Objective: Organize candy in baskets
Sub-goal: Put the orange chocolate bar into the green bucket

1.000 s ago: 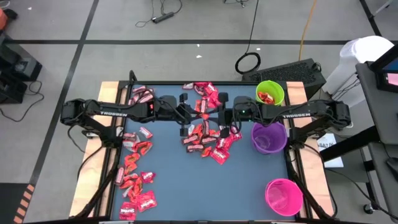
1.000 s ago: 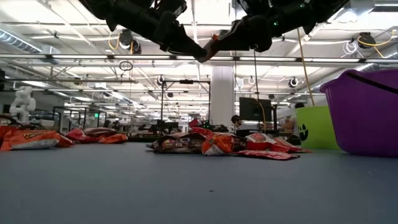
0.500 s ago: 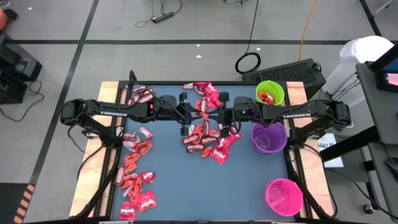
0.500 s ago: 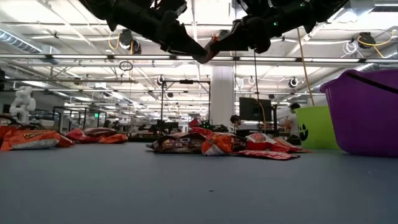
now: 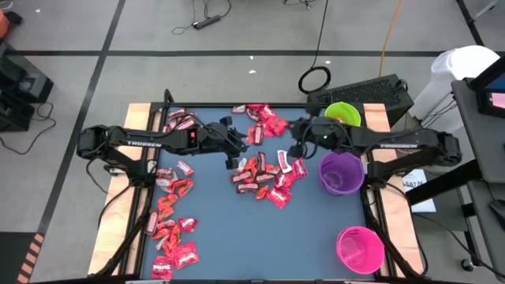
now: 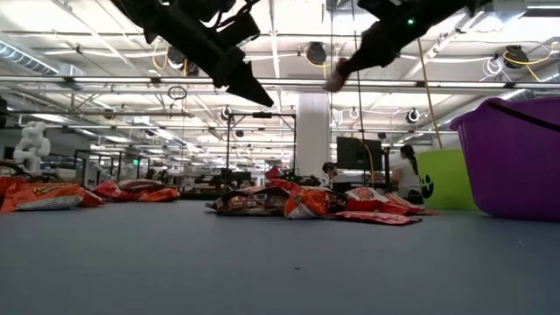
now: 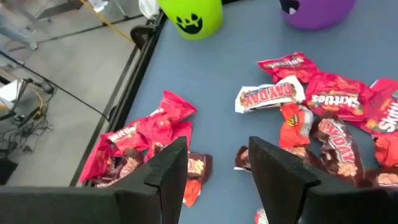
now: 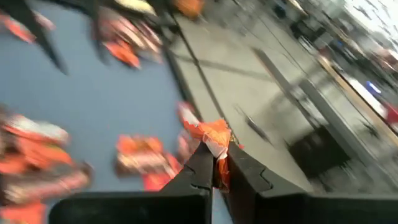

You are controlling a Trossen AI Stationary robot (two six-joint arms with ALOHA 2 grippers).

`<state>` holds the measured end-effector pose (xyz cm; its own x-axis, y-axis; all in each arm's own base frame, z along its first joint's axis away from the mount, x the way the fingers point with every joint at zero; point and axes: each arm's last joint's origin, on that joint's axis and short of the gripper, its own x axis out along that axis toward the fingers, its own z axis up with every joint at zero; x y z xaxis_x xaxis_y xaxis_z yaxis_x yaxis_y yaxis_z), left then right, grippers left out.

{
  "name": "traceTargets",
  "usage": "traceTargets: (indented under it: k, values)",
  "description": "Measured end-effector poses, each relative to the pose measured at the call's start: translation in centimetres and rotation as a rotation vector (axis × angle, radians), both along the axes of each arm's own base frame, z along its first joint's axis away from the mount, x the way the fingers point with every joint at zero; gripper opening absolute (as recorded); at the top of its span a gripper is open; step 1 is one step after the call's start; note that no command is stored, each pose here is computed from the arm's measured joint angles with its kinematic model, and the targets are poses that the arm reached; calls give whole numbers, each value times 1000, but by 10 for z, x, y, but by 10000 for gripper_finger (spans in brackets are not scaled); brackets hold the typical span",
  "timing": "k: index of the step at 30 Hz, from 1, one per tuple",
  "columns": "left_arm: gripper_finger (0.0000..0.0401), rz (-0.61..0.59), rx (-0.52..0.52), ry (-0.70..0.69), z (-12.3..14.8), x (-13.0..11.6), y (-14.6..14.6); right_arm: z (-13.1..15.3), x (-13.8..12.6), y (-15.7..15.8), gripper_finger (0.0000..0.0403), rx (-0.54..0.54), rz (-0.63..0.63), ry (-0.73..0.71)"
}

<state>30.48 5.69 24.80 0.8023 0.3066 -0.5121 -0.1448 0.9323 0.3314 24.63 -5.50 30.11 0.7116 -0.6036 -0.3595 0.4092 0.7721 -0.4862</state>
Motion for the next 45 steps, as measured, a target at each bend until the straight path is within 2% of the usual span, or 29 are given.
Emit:
traceTargets:
  k: [6, 8, 17, 24, 33, 38, 45]
  values:
    - [176, -1, -4, 11, -1, 0, 0, 5, -35, -13, 16, 4, -213, 79]
    - [176, -2, -5, 11, -1, 0, 0, 2, -47, -19, 16, 18, -254, 145]
    - [176, -5, -6, 6, -1, 0, 0, -10, -85, -54, 16, 158, -528, 264]
    - [176, -5, -7, 7, -1, 0, 0, -21, -105, -79, 16, 411, -572, 240]
    - [176, -5, -7, 7, -1, 0, 0, -39, -115, -106, 19, 520, -720, 279]
    - [176, -4, -7, 8, -1, 0, 0, -44, -115, -112, 47, 536, -741, 298]
    - [176, -4, -8, 11, -1, 0, 0, -42, -116, -112, 131, 516, -729, 295]
